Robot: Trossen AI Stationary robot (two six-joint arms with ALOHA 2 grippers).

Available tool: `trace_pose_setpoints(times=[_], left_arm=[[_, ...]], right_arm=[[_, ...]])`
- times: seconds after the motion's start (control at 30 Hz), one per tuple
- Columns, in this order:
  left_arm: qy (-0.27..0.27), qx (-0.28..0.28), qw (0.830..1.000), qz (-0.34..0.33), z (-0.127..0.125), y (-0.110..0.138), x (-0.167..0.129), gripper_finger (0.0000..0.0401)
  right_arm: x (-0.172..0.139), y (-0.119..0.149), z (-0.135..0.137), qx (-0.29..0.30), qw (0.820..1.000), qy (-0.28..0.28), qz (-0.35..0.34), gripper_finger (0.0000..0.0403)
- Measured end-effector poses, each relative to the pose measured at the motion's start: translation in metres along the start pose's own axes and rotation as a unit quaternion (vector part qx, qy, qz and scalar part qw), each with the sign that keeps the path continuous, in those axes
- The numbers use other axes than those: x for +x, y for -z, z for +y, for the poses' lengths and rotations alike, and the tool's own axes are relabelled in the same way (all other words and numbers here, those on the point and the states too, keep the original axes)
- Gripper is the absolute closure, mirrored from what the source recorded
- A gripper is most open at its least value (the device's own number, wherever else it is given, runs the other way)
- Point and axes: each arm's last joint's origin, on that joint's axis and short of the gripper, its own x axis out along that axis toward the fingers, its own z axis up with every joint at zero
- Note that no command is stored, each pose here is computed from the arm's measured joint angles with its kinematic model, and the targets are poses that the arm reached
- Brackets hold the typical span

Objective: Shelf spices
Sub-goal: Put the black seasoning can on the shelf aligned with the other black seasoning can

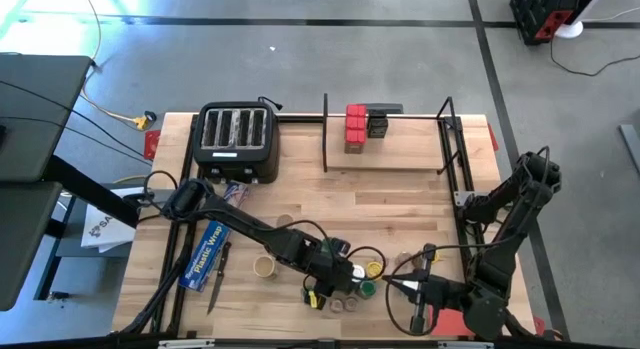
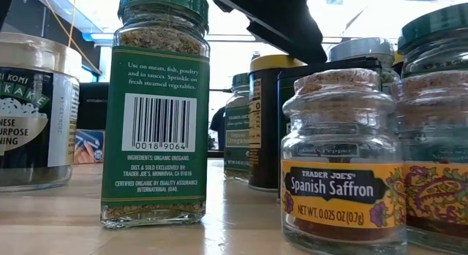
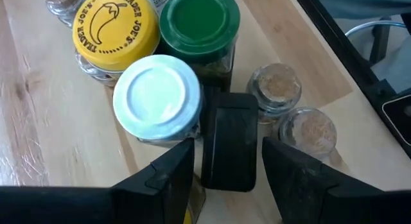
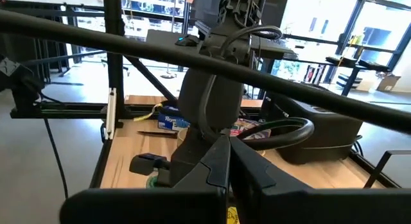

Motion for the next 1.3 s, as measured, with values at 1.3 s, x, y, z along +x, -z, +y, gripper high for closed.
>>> trace_pose_setpoints(times=[1.3], left_arm=[[0.004,-0.023,0.999,0.03,0.002,0.0064,0.0004,0.0121]], right_arm=[[0.0,0.0033,-0.0006,-0.005,1.0,-0.001,0.008,0.0401]])
